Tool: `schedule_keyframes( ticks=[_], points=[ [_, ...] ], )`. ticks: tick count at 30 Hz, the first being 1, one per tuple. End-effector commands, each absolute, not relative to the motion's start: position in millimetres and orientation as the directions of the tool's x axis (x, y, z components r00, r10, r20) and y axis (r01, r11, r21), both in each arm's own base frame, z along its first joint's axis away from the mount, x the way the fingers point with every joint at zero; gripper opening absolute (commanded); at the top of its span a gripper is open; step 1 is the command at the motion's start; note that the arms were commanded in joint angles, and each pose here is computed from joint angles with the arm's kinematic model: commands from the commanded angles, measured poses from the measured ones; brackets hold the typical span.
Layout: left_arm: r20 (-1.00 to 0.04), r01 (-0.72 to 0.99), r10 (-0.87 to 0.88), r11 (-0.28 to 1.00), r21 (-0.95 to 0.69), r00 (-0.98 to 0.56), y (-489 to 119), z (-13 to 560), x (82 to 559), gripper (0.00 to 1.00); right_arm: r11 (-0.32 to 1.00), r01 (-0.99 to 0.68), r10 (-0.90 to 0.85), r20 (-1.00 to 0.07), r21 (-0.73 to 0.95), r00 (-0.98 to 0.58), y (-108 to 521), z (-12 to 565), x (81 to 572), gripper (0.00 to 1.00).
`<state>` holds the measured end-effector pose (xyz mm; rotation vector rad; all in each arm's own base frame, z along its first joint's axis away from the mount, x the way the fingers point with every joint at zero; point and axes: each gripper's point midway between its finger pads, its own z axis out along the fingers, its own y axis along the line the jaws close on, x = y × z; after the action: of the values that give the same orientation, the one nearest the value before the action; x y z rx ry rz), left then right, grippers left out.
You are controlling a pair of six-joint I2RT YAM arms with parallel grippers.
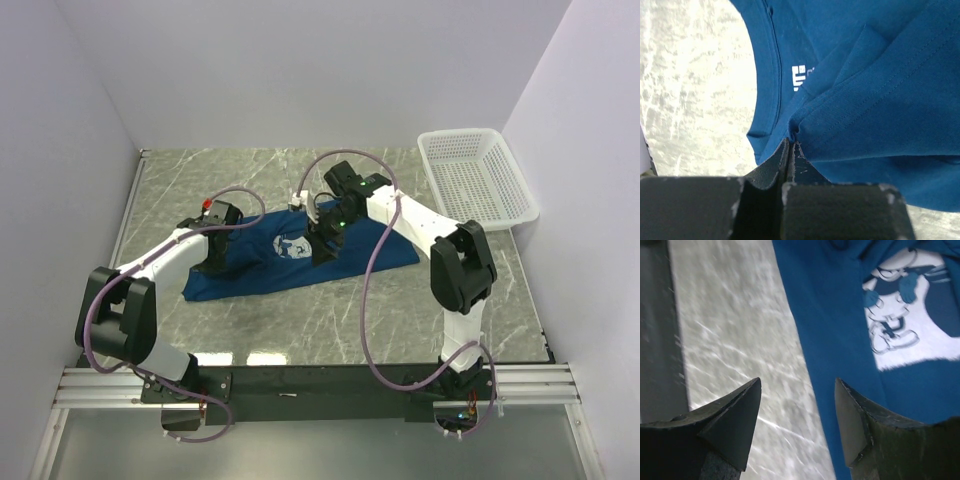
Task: Fold and stack the t-shirts
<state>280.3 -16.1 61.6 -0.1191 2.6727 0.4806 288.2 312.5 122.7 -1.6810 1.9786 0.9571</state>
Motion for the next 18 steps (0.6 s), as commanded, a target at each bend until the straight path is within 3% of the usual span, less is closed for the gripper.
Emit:
schedule_keyframes(
  ticks=[1,2,4,6,14,18],
  points=[
    [-0.444,-0.206,-0.066,0.939,0.275,-0.894,-20,73,283,0.01,0.063,-0.93,-0.616,-0.719,0.361,-0.321,337,147,289,0.68],
    [-0.454,-0.218,-0.073,0.936,0.277,-0.888,-19,76,284,0.04,0.073,-0.916,-0.606,-0.712,0.394,-0.355,342,146,289,0.68],
    [-0.491,-0.258,-0.088,0.921,0.29,-0.867,-13,86,288,0.22,0.061,-0.906,-0.571,-0.73,0.419,-0.376,351,151,291,0.8],
    [-0.558,-0.307,-0.122,0.918,0.25,-0.82,-12,105,294,0.37,0.084,-0.888,-0.54,-0.728,0.453,-0.423,359,152,297,0.84],
    [-0.801,-0.409,-0.297,0.91,-0.072,-0.52,-3,209,289,0.49,0.203,-0.847,-0.46,-0.716,0.492,-0.525,392,149,330,0.9],
    [-0.855,-0.293,-0.371,0.916,-0.274,-0.361,-20,244,280,0.61,0.209,-0.861,-0.439,-0.742,0.464,-0.507,418,153,340,0.9]
  ],
)
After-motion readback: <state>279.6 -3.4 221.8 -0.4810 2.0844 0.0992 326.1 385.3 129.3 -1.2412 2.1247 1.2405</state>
